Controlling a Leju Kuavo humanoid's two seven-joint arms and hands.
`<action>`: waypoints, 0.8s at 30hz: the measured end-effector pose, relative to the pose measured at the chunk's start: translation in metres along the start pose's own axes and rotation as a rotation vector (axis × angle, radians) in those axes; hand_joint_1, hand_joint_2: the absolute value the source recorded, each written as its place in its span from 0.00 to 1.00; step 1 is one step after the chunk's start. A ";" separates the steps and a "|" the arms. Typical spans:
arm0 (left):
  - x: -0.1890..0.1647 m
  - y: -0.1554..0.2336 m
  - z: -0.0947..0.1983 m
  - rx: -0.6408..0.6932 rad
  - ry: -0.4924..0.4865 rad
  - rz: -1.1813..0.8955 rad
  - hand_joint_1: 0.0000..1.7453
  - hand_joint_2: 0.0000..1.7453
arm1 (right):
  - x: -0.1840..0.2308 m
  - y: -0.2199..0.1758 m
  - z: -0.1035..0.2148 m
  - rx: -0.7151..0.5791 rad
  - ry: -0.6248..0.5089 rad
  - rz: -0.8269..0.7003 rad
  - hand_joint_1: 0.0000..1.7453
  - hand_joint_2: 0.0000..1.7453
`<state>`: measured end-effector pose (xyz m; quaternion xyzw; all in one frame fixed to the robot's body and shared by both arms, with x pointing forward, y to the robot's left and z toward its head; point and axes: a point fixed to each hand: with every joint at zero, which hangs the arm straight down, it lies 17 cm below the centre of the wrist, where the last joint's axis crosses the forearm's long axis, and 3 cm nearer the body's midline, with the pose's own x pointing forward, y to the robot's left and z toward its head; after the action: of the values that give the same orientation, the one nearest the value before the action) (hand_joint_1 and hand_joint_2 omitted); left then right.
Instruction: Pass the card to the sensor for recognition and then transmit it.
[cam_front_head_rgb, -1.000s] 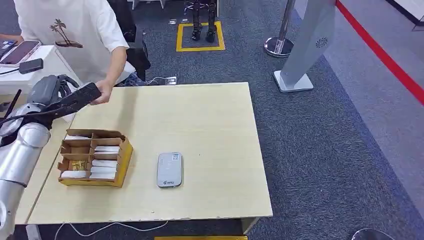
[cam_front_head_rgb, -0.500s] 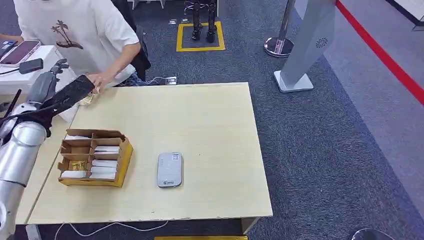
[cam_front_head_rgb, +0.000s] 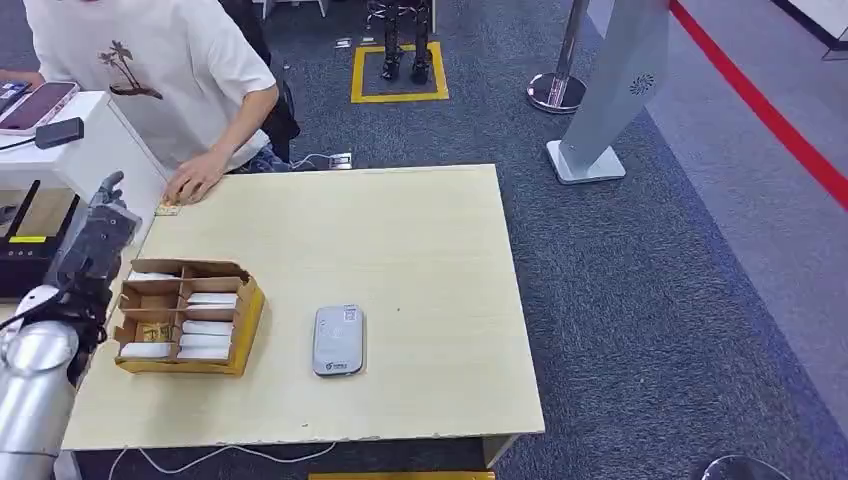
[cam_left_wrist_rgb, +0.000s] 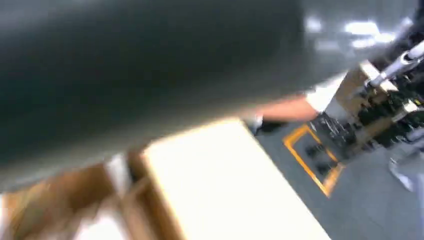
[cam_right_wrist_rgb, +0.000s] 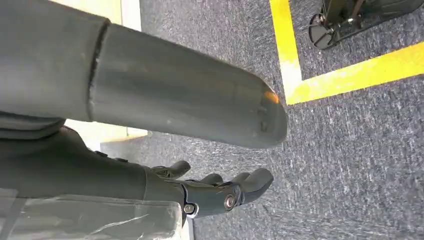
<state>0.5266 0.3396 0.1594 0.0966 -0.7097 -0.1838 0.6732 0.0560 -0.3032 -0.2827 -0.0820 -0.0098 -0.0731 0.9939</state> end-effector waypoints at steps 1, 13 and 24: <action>-0.007 -0.008 0.013 -0.001 -0.002 0.043 0.00 0.00 | -0.001 0.000 0.000 -0.003 0.002 -0.006 0.00 0.00; -0.005 -0.063 0.092 0.065 -0.073 0.212 0.00 0.00 | -0.012 0.003 0.000 -0.009 0.021 -0.049 0.00 0.00; 0.014 -0.072 0.112 0.150 -0.147 0.329 0.00 0.00 | -0.011 0.006 0.000 -0.008 0.012 -0.053 0.00 0.00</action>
<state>0.4068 0.2832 0.1414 0.0157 -0.7749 -0.0244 0.6314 0.0464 -0.2961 -0.2838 -0.0853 -0.0056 -0.1002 0.9913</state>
